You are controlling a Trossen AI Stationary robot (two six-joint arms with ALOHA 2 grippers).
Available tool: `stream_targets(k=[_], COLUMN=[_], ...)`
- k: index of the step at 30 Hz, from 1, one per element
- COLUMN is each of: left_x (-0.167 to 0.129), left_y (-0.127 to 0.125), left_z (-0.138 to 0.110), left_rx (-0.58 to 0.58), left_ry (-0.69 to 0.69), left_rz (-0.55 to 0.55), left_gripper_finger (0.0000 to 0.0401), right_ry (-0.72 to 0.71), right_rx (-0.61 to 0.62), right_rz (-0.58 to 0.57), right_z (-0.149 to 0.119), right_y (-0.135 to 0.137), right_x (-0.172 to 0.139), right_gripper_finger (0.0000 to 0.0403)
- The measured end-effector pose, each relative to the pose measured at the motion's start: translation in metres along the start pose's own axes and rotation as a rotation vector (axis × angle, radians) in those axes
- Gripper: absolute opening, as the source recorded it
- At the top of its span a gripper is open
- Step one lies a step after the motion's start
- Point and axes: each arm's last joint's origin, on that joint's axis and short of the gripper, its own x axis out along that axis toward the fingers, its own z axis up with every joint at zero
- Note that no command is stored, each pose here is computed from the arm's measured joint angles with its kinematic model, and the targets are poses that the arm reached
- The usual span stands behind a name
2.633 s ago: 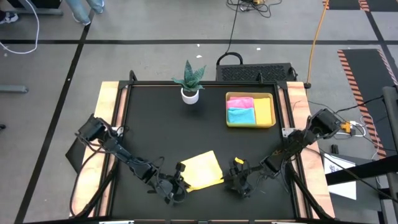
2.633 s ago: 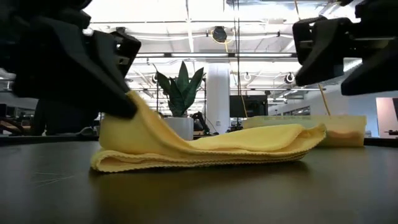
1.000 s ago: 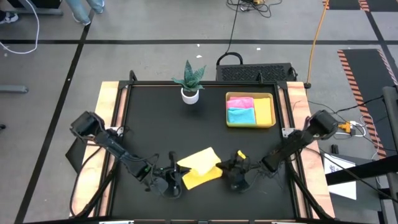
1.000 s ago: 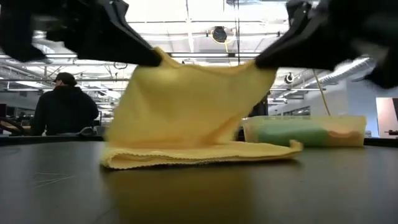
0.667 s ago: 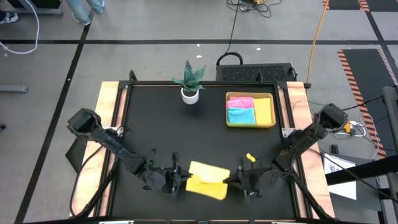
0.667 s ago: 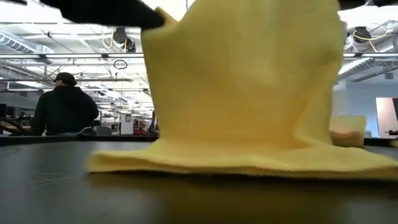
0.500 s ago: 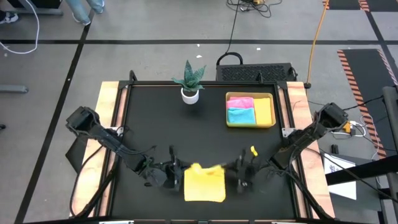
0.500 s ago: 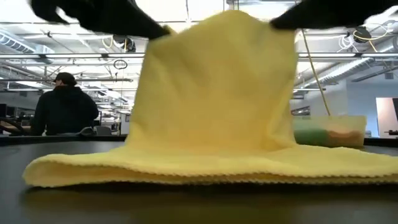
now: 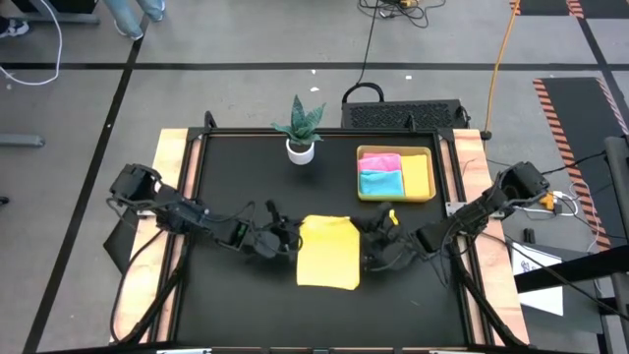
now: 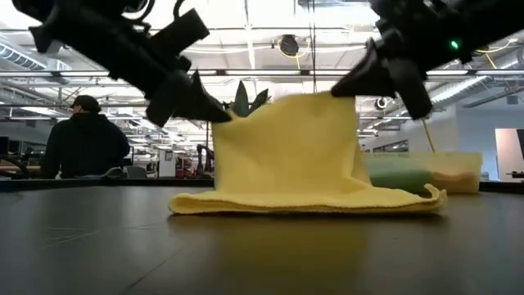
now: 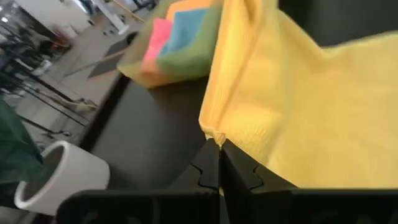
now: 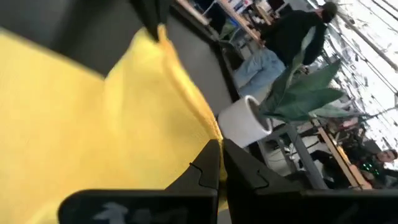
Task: Fold microfiber towels
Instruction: Fold the yellow microfiber cloth
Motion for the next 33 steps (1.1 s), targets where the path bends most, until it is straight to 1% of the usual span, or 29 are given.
stream_targets(k=[2,5,7,10,13,16,20,23,27,33], left_x=[0.000,-0.005,-0.010,-0.016,-0.021,-0.027,-0.033,-0.037,-0.040,-0.045], left_y=[0.000,-0.006,-0.012,-0.021,-0.028,-0.034,-0.040,-0.045,-0.048,-0.052], left_z=[-0.007,-0.011,-0.012,-0.013,-0.012,-0.012,-0.012,-0.012,-0.013,-0.014], left_rx=[-0.004,-0.006,0.003,0.008,-0.015,-0.025,-0.025,-0.025,-0.045,-0.045], left_ry=[0.011,-0.010,-0.039,-0.058,-0.069,-0.075,-0.082,-0.083,-0.079,-0.070], left_rz=[-0.014,-0.051,-0.138,-0.278,-0.372,-0.433,-0.474,-0.518,-0.547,-0.577], left_gripper_finger=[0.0004,0.0003,0.0003,0.0008,0.0009,0.0004,0.0010,0.0013,0.0004,0.0018], right_ry=[0.003,-0.027,-0.052,-0.080,-0.097,-0.116,-0.161,-0.166,-0.144,-0.107], right_rx=[-0.026,-0.028,0.003,0.081,0.176,0.239,0.270,0.294,0.284,0.284], right_rz=[0.024,0.158,0.283,0.464,0.572,0.623,0.694,0.737,0.744,0.764], right_z=[-0.008,-0.017,-0.022,-0.028,-0.030,-0.031,-0.028,-0.027,-0.030,-0.037], right_y=[0.004,0.013,0.019,0.026,0.029,0.030,0.030,0.031,0.036,0.046], right_x=[-0.002,-0.007,-0.011,-0.016,-0.019,-0.020,-0.021,-0.022,-0.020,-0.016], right_gripper_finger=[0.0000,0.0000,0.0000,0.0000,0.0000,0.0000,0.0000,0.0000,0.0000,0.0000])
